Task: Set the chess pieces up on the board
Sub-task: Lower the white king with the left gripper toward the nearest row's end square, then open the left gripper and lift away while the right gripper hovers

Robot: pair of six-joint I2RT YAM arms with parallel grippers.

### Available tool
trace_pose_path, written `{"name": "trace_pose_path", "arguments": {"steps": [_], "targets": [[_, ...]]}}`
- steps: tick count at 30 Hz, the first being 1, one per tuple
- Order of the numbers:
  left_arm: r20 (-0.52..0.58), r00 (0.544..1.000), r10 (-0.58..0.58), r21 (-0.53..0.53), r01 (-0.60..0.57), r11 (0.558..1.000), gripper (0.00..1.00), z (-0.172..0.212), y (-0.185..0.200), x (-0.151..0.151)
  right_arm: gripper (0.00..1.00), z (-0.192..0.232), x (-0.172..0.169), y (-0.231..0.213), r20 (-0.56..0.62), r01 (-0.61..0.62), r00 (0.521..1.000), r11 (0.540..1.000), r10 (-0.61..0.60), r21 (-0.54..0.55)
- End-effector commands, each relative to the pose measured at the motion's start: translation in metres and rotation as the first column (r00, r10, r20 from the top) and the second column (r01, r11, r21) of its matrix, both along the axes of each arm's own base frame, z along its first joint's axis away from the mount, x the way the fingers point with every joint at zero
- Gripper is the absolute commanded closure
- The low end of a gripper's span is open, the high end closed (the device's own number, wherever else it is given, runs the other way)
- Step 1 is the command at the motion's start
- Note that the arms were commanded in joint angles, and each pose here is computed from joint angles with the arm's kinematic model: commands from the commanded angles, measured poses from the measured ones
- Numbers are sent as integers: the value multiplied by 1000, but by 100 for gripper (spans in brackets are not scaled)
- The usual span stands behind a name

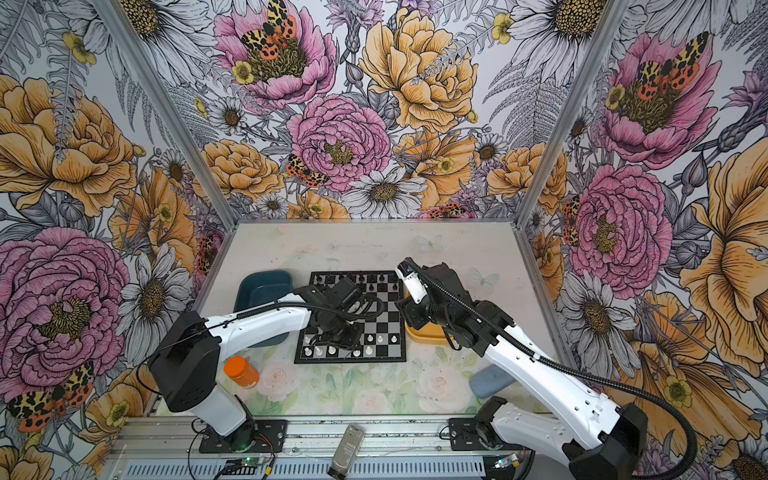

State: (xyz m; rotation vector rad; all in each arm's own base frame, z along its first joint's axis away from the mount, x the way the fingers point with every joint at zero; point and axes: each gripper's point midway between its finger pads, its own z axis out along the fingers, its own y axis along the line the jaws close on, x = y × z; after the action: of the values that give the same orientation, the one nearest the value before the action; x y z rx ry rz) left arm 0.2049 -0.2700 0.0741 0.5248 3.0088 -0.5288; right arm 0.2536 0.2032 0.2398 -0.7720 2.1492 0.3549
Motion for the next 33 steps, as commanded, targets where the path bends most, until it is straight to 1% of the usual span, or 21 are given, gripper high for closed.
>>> {"name": "trace_pose_path", "arguments": {"steps": [1,13,18,21,26,33], "targets": [[-1,1000,15,2,-15,1000,100,-8,2,5,39,2,2,0,0,8,1000,1000,-8,15],[-8,1000,14,-11,-14,1000,100,-6,1,3,39,1,2,0,-1,8,1000,1000,-8,17],[-11,1000,14,-18,-14,1000,90,-4,0,3,39,1,2,-1,0,7,1000,1000,-7,17],[-10,1000,14,-20,-14,1000,86,-3,0,2,39,1,2,0,-2,7,1000,1000,-7,16],[-14,1000,14,-23,-14,1000,81,-3,-1,1,39,1,2,-1,0,8,1000,1000,-8,16],[-11,1000,14,-28,-14,1000,77,-1,-1,1,39,-1,2,-1,-5,10,1000,1000,-10,12]]}}
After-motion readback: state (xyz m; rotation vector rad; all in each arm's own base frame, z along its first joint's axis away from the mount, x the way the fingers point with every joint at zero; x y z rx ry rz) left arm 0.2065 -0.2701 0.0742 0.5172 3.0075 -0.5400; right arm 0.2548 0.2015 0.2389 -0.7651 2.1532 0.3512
